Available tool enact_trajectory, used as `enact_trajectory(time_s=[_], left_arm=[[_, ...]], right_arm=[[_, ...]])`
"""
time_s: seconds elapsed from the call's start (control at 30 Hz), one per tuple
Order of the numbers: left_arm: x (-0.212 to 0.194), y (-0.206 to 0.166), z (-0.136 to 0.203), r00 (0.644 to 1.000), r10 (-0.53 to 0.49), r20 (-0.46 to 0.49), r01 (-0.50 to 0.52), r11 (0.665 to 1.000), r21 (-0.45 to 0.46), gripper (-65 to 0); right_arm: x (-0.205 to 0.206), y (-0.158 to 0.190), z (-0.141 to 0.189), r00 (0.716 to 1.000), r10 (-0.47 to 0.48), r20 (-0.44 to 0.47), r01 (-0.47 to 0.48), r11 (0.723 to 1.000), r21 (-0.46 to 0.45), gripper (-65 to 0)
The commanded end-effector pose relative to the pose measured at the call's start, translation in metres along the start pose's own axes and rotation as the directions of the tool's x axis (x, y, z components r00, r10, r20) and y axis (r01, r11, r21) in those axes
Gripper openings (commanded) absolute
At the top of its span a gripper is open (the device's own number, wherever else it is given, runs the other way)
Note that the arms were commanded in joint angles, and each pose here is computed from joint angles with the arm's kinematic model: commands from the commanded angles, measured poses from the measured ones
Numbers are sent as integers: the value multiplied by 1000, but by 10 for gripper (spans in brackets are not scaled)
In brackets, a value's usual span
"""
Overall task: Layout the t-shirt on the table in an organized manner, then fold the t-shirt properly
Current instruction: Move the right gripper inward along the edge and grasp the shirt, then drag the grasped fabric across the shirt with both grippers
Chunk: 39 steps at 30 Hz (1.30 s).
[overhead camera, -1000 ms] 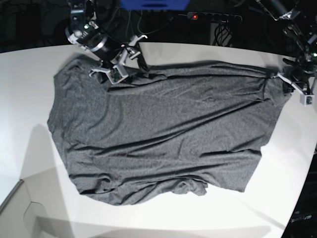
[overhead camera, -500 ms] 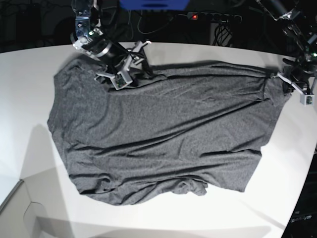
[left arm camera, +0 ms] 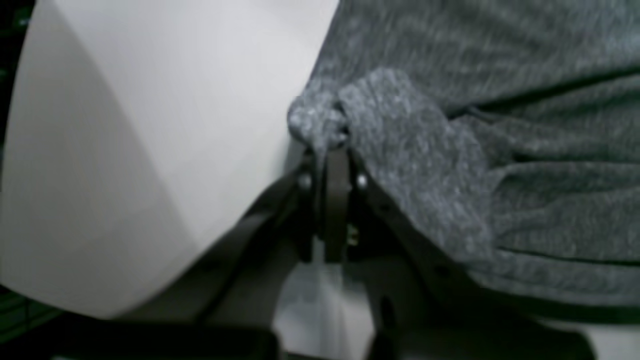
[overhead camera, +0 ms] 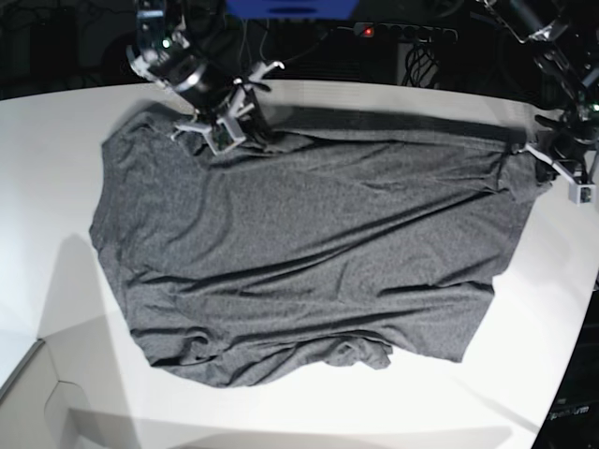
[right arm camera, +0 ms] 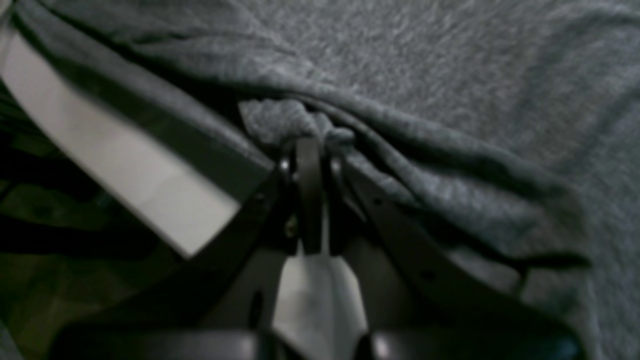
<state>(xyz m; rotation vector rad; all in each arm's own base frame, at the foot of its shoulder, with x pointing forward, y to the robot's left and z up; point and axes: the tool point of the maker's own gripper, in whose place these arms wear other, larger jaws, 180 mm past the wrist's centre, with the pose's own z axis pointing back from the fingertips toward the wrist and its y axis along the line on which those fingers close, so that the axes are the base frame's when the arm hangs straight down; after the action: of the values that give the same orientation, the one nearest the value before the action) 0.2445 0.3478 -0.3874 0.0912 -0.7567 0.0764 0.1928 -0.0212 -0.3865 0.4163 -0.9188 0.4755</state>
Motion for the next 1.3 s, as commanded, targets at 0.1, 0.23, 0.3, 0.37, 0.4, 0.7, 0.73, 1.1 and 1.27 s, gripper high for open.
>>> enact_trajectory(time_s=[0.1, 0.23, 0.3, 0.37, 0.4, 0.7, 0.73, 1.1, 1.27], left_arm=[[35, 10, 12, 995, -43, 92, 40, 999, 37, -650], [44, 9, 17, 991, -62, 116, 57, 997, 48, -650], [47, 9, 19, 990, -67, 124, 61, 997, 51, -650], [48, 9, 19, 990, -69, 126, 63, 997, 53, -650], [48, 9, 20, 989, -70, 126, 64, 997, 54, -650], [48, 11, 20, 990, -71, 124, 65, 996, 56, -650], [48, 11, 20, 990, -72, 124, 66, 996, 57, -650], [66, 18, 20, 985, -81, 155, 71, 995, 72, -650], [85, 16, 18, 977, -79, 197, 67, 995, 71, -650]], right_arm=[[23, 17, 17, 997, 10, 80, -11, 1000, 20, -650], [15, 44, 27, 998, 19, 55, -24, 996, 86, -650], [8, 60, 29, 999, 25, 36, -30, 990, 135, -650], [1, 72, 33, 999, 32, 16, -34, 984, 172, -650], [-3, 77, 35, 1000, 28, 6, -29, 982, 185, -650], [-21, 79, 46, 998, 40, -45, -31, 980, 199, -650], [-22, 80, 46, 998, 45, -49, -34, 979, 203, -650], [-9, 70, 39, 997, 71, -12, -68, 980, 189, -650], [8, 58, 28, 994, 102, 35, -107, 980, 170, -650]])
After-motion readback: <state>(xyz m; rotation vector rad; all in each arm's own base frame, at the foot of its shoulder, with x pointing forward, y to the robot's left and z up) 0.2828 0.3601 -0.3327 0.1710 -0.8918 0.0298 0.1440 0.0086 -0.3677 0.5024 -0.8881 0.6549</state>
